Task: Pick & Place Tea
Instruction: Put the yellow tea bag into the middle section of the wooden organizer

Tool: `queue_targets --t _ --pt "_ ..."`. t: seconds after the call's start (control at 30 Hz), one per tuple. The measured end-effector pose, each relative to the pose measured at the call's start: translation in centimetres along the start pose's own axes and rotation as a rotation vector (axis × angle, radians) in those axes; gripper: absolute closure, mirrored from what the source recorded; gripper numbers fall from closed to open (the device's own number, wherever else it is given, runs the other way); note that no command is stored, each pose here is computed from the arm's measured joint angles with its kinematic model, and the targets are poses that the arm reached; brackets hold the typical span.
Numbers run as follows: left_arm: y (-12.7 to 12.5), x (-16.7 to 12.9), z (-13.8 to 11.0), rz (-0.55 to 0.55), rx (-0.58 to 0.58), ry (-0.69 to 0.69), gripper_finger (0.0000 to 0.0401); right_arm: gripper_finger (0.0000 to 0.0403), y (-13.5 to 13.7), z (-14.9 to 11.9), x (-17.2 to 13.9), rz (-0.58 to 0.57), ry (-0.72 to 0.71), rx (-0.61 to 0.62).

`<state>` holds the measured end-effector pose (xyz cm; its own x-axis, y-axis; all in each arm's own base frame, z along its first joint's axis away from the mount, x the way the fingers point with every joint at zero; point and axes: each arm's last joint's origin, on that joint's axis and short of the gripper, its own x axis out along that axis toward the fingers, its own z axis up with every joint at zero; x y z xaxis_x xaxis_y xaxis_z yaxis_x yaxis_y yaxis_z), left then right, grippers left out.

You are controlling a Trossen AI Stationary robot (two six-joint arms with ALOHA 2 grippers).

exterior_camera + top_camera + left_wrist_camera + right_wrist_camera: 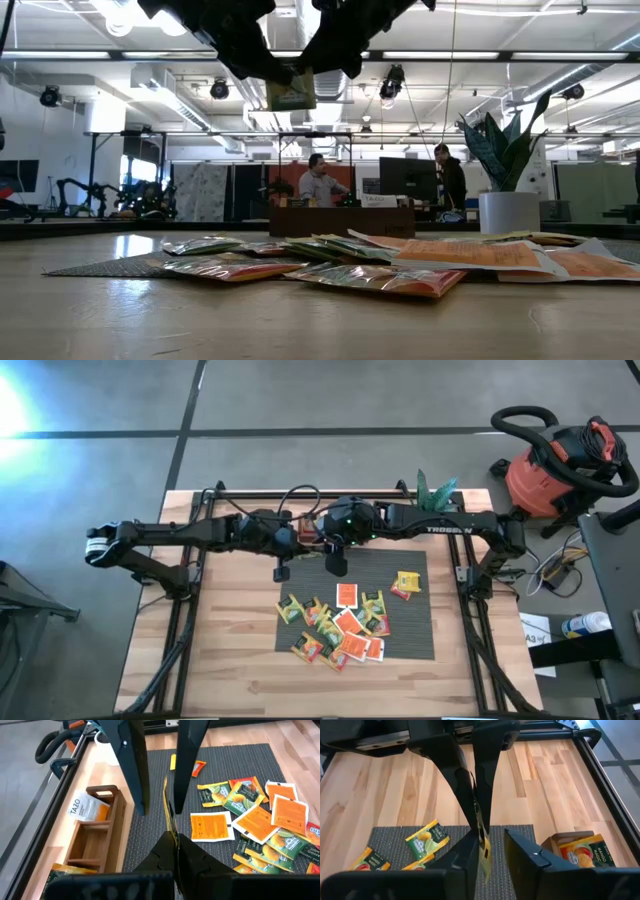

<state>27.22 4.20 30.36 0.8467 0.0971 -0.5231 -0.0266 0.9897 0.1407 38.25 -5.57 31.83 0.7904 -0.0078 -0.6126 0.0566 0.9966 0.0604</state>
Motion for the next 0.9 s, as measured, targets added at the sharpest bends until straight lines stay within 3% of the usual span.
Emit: queue_targets --t 0.33,0.67,0.9 --pt "0.0 0.0 0.0 0.010 -0.042 0.001 0.0375 0.0389 0.0 0.0 0.0 -0.001 0.000 0.009" --pt "0.1 -0.9 -0.5 0.085 -0.157 0.048 0.0323 0.0394 -0.4 -0.1 -0.1 -0.101 0.013 0.065" --pt "0.1 -2.9 -1.6 0.166 -0.233 0.141 0.0317 0.0394 -2.2 -0.4 -0.3 -0.156 0.019 0.111"
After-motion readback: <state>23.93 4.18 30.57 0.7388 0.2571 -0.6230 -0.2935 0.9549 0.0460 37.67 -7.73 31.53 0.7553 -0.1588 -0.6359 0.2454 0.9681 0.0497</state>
